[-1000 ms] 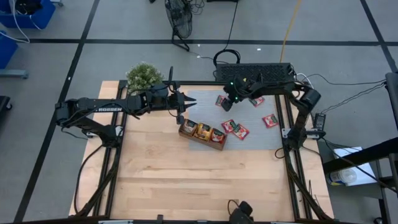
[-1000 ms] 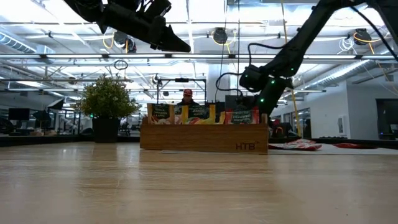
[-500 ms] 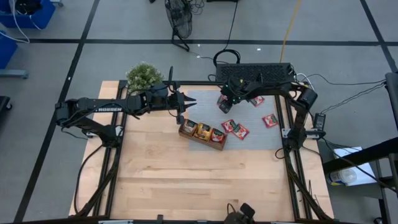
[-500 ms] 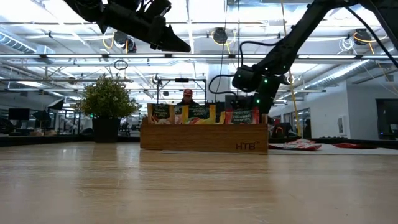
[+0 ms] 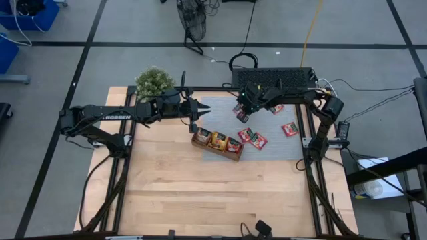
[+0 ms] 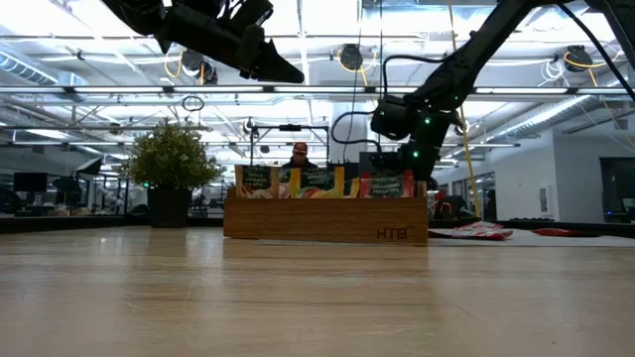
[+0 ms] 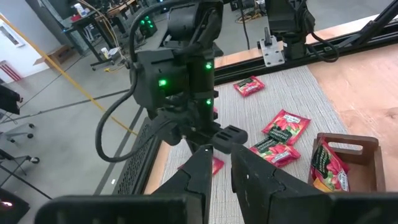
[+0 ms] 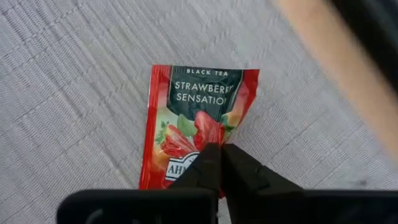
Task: Pick & Place Tea
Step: Put the red tea bag into the right section of the wooden organizer
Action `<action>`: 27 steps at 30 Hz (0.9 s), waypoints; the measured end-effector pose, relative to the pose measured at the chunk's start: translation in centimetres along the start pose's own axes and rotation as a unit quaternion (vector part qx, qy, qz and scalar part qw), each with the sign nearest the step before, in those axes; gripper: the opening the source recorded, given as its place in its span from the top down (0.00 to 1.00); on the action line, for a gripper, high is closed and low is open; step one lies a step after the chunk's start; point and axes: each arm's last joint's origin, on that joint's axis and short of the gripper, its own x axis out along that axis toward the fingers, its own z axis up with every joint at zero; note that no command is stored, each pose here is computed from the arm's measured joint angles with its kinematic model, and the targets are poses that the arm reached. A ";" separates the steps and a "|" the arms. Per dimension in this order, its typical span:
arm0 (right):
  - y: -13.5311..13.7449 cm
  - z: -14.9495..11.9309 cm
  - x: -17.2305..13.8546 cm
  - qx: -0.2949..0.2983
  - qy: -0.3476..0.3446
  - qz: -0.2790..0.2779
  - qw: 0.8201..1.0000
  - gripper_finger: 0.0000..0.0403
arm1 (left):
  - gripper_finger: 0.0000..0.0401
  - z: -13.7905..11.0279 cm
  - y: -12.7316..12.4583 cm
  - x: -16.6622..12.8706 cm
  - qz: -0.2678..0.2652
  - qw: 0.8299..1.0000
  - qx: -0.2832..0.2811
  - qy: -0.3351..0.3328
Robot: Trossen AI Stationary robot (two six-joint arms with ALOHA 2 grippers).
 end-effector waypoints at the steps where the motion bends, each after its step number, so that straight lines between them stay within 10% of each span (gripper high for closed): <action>1: 0.4 0.1 0.0 -0.013 -0.006 -0.016 1.000 0.99 | 0.83 0.0 0.0 0.0 0.000 1.000 0.000 0.000; 12: 8.4 0.1 -4.4 -0.109 -0.157 -0.147 0.971 1.00 | 0.83 0.0 0.0 0.0 0.000 1.000 0.000 0.000; 27: 18.3 -12.4 -8.5 -0.099 -0.498 -0.131 0.852 1.00 | 0.83 0.1 0.0 0.0 -0.002 1.000 0.000 -0.007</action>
